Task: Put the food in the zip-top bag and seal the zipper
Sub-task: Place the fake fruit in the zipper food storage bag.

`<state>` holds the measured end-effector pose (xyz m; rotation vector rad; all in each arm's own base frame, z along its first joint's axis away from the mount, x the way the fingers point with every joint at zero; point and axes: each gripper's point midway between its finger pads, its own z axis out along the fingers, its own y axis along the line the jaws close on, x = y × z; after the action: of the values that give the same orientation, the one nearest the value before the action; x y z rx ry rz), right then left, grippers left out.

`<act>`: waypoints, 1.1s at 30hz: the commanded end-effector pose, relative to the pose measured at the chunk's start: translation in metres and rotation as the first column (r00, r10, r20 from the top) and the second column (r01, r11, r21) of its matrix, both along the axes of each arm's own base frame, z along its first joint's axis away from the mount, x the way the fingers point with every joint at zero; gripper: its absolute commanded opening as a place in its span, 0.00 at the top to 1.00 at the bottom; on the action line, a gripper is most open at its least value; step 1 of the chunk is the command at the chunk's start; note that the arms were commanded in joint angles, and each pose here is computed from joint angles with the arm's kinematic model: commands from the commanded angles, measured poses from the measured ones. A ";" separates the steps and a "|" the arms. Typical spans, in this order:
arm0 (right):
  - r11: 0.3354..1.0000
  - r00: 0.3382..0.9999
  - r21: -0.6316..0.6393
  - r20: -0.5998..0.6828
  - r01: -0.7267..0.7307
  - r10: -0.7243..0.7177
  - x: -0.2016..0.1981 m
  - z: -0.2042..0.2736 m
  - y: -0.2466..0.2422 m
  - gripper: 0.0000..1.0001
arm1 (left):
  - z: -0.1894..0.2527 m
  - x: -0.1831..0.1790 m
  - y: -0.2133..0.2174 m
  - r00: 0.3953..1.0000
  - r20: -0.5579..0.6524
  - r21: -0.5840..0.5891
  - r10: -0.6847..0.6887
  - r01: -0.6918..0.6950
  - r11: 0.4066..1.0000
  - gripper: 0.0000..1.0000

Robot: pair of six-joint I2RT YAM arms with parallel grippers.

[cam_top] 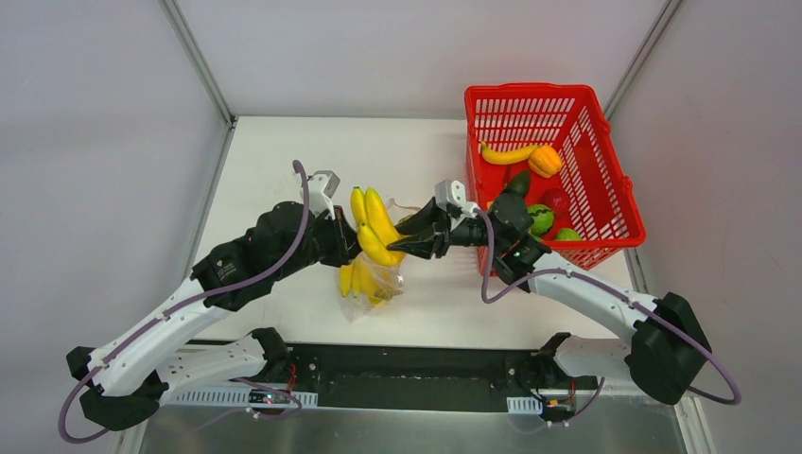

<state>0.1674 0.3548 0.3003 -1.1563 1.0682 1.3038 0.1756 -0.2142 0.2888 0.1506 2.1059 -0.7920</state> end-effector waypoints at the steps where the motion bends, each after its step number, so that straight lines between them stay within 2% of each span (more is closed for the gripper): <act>1: 0.995 0.996 -0.094 0.085 0.045 -0.037 0.003 -0.005 -0.001 0.69 | 0.024 0.002 -0.006 0.998 0.057 -0.068 -0.019 0.022 0.997 1.00; 14: 0.996 0.996 -0.089 0.091 0.029 -0.021 -0.006 0.020 -0.001 0.69 | 0.024 0.001 0.001 0.998 0.064 -0.064 -0.001 0.005 0.998 1.00; 15: 0.994 0.997 -0.106 0.078 0.031 -0.023 -0.006 0.022 -0.002 0.66 | 0.024 0.001 0.000 0.998 0.062 -0.063 -0.004 0.008 0.998 1.00; 16: 0.991 0.999 -0.135 -0.024 0.019 -0.023 -0.009 0.021 -0.002 0.27 | 0.024 0.000 -0.001 0.998 0.062 -0.063 -0.007 0.011 0.998 1.00; 17: 0.987 0.998 -0.158 -0.053 0.012 -0.021 -0.010 0.021 -0.002 0.21 | 0.025 0.001 -0.001 0.998 0.062 -0.065 -0.008 0.012 0.998 1.00; 18: 0.984 0.997 -0.177 -0.071 0.009 -0.022 -0.011 0.019 -0.002 0.20 | 0.025 0.000 -0.002 0.998 0.063 -0.066 -0.011 0.015 0.998 1.00; 26: 0.979 0.998 -0.202 -0.069 -0.005 -0.009 -0.017 0.019 -0.007 0.16 | 0.026 -0.001 -0.001 0.998 0.062 -0.072 -0.011 0.015 0.997 1.00; 33: 0.967 0.993 -0.241 -0.100 -0.086 0.063 -0.033 0.018 -0.012 0.20 | 0.028 0.000 -0.002 0.998 0.062 -0.071 -0.012 0.017 0.997 1.00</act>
<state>0.1530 0.3476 0.2881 -1.2801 1.3874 1.2808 0.1732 -0.2125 0.2943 0.1495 2.0865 -0.8112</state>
